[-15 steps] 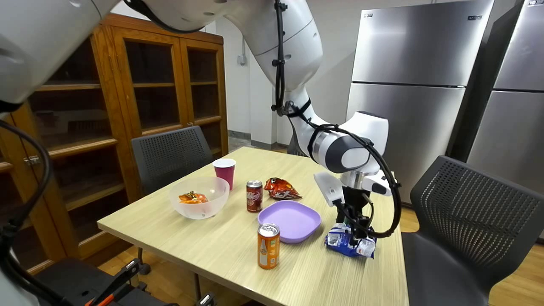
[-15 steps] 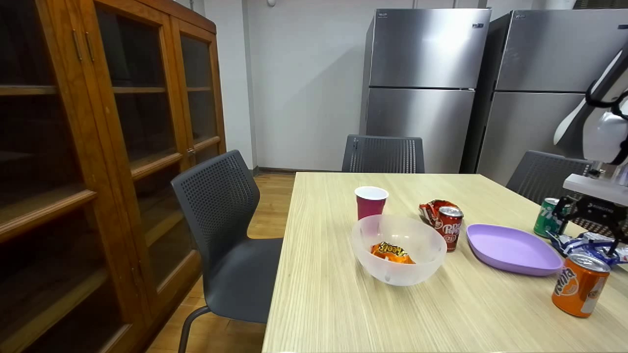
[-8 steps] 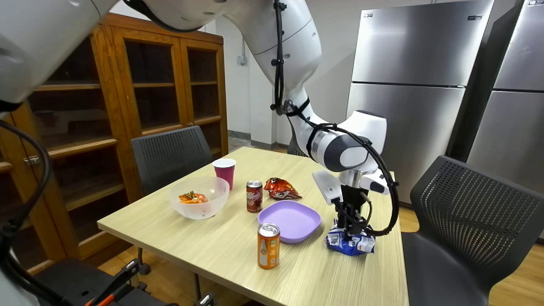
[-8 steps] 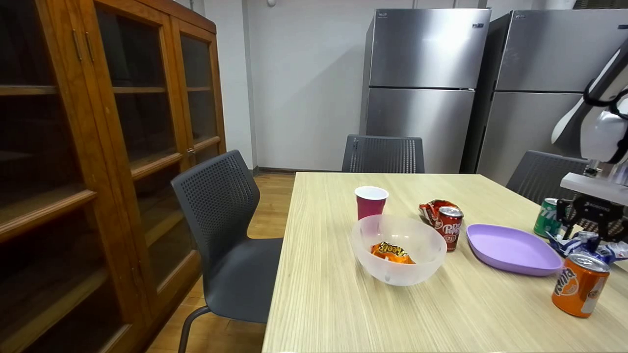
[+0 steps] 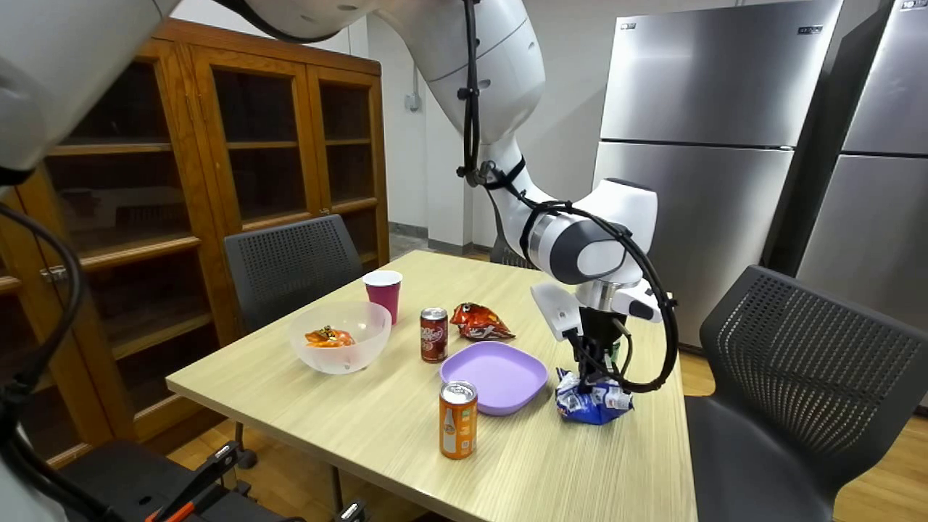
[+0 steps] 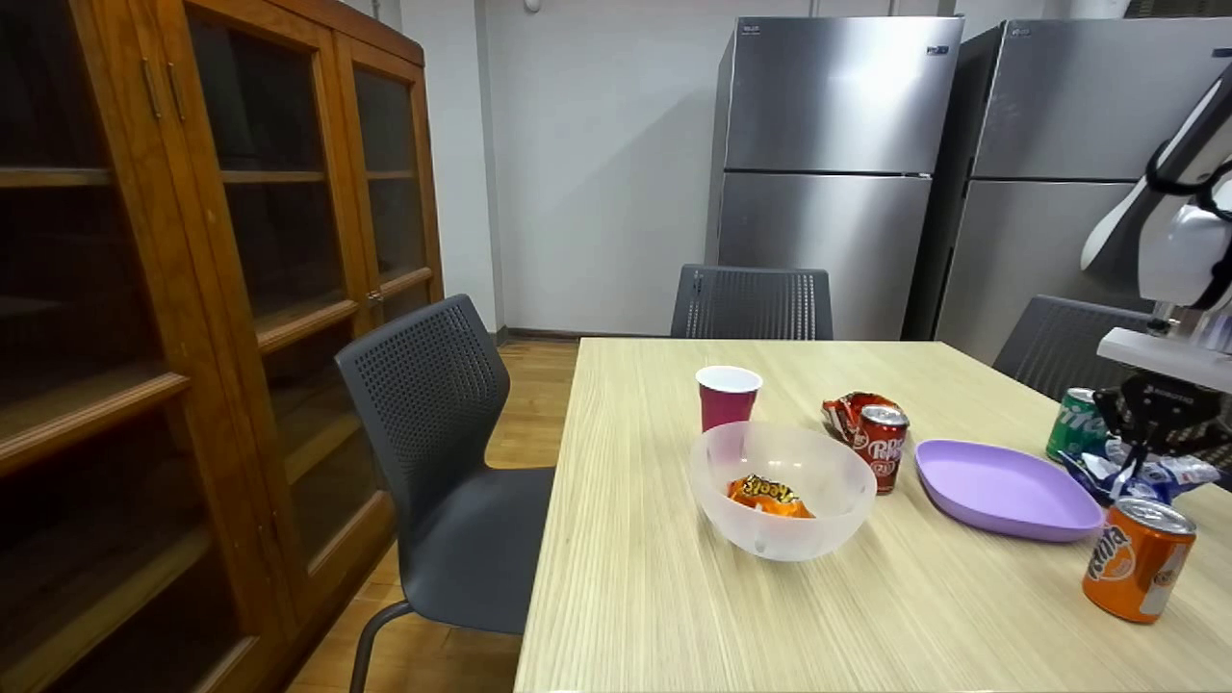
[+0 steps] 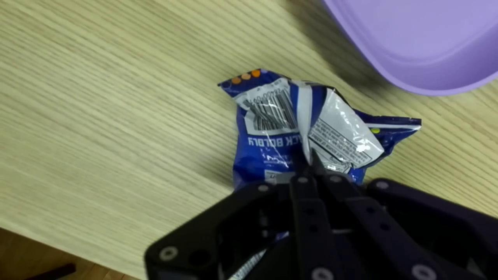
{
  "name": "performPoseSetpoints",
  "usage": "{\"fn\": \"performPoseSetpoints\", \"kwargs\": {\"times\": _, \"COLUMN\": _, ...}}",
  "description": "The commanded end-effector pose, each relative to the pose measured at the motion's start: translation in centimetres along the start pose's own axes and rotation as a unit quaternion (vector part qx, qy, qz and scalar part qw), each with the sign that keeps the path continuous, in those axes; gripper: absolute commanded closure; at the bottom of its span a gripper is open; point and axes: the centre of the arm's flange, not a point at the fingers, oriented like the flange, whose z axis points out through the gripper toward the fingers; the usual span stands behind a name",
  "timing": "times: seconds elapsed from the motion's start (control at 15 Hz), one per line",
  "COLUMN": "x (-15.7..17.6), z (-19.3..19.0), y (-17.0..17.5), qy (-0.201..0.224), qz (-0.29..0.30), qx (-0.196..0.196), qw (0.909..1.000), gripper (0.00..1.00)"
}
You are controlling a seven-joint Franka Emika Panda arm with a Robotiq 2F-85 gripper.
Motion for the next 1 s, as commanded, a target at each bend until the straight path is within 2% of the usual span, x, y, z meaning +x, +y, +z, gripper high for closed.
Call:
{"fn": "performPoseSetpoints", "kwargs": {"times": 0.0, "x": -2.6, "z": -2.2, "y": 0.2, "qy": 0.003, "qz": -0.008, "qx": 0.006, "qw": 0.9999, "gripper": 1.00}}
{"fn": "performPoseSetpoints", "kwargs": {"times": 0.27, "x": -4.8, "z": -4.1, "y": 1.0, "qy": 0.006, "qz": -0.017, "qx": 0.006, "qw": 0.9998, "gripper": 1.00}}
{"fn": "performPoseSetpoints", "kwargs": {"times": 0.53, "x": -7.8, "z": -7.8, "y": 1.3, "qy": 0.031, "qz": -0.033, "qx": 0.018, "qw": 0.9988, "gripper": 1.00}}
{"fn": "performPoseSetpoints", "kwargs": {"times": 0.93, "x": -13.9, "z": -13.1, "y": -2.0, "qy": 0.063, "qz": -0.098, "qx": 0.021, "qw": 0.9930, "gripper": 1.00}}
